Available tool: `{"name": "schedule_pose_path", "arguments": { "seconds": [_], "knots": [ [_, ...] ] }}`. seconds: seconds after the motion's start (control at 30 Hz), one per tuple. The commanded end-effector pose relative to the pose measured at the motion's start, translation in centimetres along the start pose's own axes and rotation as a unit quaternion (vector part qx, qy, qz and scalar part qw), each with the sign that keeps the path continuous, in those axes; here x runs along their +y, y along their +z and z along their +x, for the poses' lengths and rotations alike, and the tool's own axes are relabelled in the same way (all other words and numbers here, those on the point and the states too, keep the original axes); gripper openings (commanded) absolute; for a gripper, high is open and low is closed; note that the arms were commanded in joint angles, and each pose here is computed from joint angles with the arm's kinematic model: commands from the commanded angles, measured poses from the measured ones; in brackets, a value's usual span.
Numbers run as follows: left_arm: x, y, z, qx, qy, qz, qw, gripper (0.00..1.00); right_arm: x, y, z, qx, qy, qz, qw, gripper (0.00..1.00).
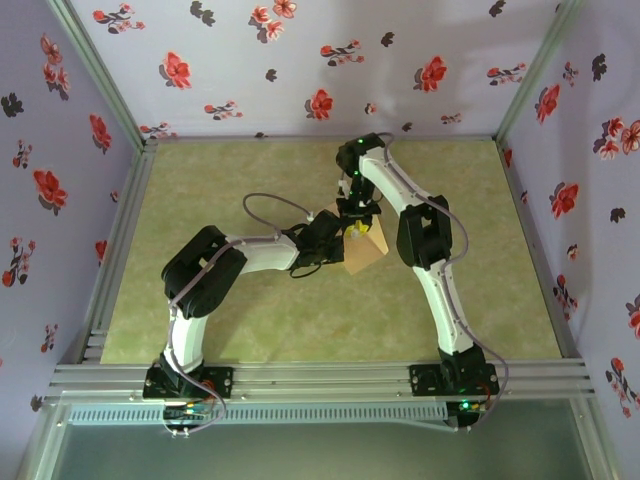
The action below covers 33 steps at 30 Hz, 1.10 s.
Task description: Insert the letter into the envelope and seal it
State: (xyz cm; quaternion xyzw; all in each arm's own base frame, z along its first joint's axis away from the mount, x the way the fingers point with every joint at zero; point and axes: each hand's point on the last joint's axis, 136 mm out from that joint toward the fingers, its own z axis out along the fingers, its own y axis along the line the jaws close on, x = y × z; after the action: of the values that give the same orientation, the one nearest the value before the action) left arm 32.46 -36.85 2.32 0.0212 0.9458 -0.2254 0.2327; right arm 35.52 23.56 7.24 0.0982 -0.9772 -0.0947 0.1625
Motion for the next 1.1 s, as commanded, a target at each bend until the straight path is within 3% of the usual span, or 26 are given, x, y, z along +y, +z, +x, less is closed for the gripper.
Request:
{"name": "schedule_pose_path", "arguments": {
  "seconds": [0.0,0.23,0.6,0.93,1.07],
  "knots": [
    [3.1,1.4,4.7,0.064,0.023,-0.048,0.996,0.00,-0.9,0.8,-2.0,-0.024,0.027,0.012,0.999,0.00],
    [2.9,0.9,4.7,0.059,0.037,-0.040,0.997,0.00,-1.0,-1.5,-2.3,-0.080,0.042,0.000,0.996,0.00],
    [1.3,-1.5,3.4,0.028,0.101,-0.003,0.995,0.00,-1.4,-5.3,0.6,-0.176,0.057,-0.033,0.982,0.00],
    [-0.6,-4.7,1.2,-0.012,0.097,0.027,0.995,0.00,-1.3,-8.0,3.4,-0.260,0.051,-0.069,0.962,0.00],
    [-1.2,-6.3,0.3,-0.028,0.104,0.033,0.994,0.07,-0.9,-8.5,4.3,-0.286,0.046,-0.091,0.953,0.00]
  ]
}}
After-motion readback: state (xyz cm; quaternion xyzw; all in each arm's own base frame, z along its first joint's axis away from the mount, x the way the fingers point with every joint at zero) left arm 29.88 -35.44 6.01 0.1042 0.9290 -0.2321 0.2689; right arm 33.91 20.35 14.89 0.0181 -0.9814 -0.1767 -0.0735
